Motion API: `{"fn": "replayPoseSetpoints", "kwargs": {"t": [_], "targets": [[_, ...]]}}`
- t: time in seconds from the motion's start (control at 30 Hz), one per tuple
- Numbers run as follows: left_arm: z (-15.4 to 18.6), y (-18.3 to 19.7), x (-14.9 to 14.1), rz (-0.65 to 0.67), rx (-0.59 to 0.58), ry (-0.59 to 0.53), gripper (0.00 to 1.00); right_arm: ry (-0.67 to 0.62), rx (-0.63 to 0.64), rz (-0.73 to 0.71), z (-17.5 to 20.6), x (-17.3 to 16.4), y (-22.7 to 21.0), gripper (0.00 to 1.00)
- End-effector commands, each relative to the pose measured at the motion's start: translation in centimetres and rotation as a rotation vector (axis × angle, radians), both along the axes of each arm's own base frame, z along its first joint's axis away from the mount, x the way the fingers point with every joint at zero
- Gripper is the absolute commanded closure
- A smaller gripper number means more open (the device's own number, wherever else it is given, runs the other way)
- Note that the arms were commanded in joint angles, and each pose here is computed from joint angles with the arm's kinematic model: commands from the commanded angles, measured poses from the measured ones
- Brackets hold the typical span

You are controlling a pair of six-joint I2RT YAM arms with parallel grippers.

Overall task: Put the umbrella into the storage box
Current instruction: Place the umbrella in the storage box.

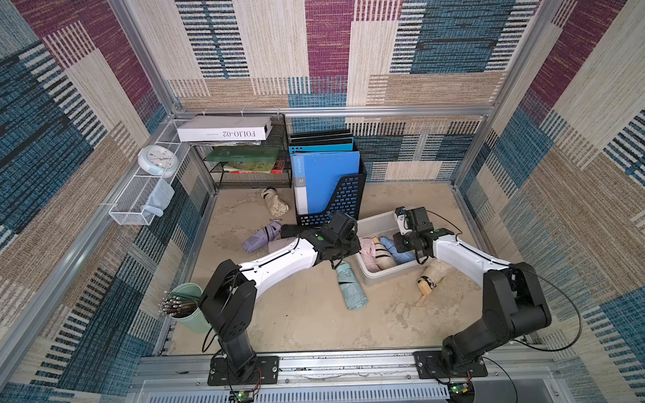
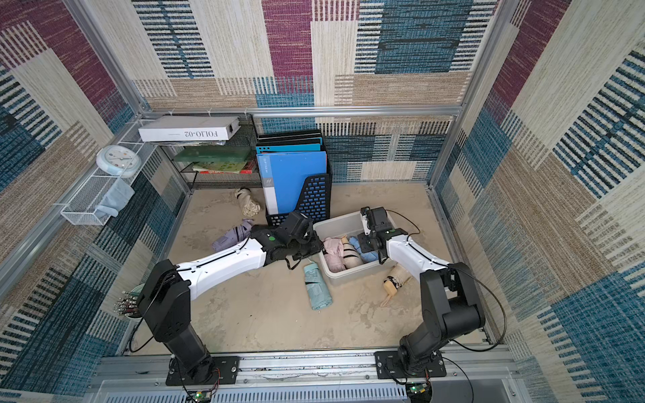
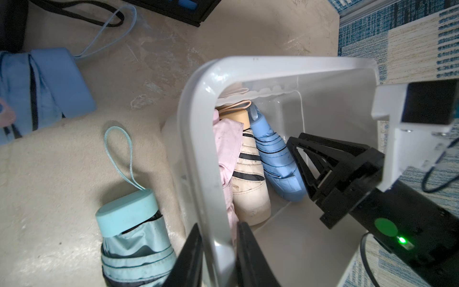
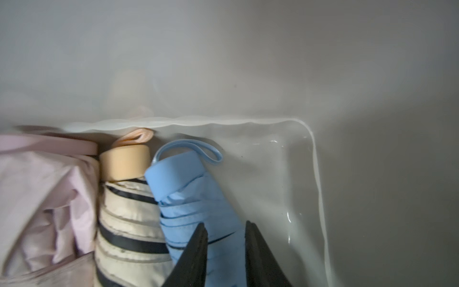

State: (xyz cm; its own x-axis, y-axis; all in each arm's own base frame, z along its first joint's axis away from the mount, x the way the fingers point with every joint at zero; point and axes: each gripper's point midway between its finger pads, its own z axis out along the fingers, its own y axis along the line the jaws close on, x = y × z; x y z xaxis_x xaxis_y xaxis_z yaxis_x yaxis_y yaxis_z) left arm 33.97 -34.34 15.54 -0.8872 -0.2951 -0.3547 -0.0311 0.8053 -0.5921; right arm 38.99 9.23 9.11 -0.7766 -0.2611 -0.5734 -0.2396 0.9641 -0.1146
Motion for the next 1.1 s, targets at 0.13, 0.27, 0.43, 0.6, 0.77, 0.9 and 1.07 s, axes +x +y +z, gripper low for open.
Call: {"fn": "replayPoseSetpoints", "kwargs": {"t": [0.13, 0.27, 0.43, 0.6, 0.77, 0.9, 1.07], "targets": [[-0.1, 0.4, 0.2, 0.004, 0.021, -0.018, 0.74, 0.013, -0.186, -0.034, -0.5, -0.4, -2.9, 0.73], [-0.3, 0.1, 0.3, 0.012, 0.006, -0.005, 0.74, 0.056, -0.129, -0.002, -1.7, -1.7, -1.5, 0.73], [-0.5, 0.0, 0.4, 0.015, 0.009, 0.0, 0.74, 0.094, 0.065, 0.052, -2.0, -2.7, 2.0, 0.72], [-0.2, 0.0, 0.5, 0.017, 0.008, -0.004, 0.73, 0.072, 0.22, 0.069, 0.0, -2.4, 4.2, 0.71], [0.2, -0.1, 0.6, 0.01, 0.007, -0.016, 0.65, 0.021, 0.157, -0.015, 1.8, -1.5, 2.1, 0.62], [1.4, 0.3, 0.7, 0.022, 0.004, -0.048, 0.47, -0.056, 0.152, -0.03, 5.3, -1.0, 1.6, 0.54], [4.7, 1.9, 0.9, 0.083, -0.021, -0.127, 0.29, -0.08, 0.254, -0.001, 10.1, -1.6, 3.2, 0.45]]}}
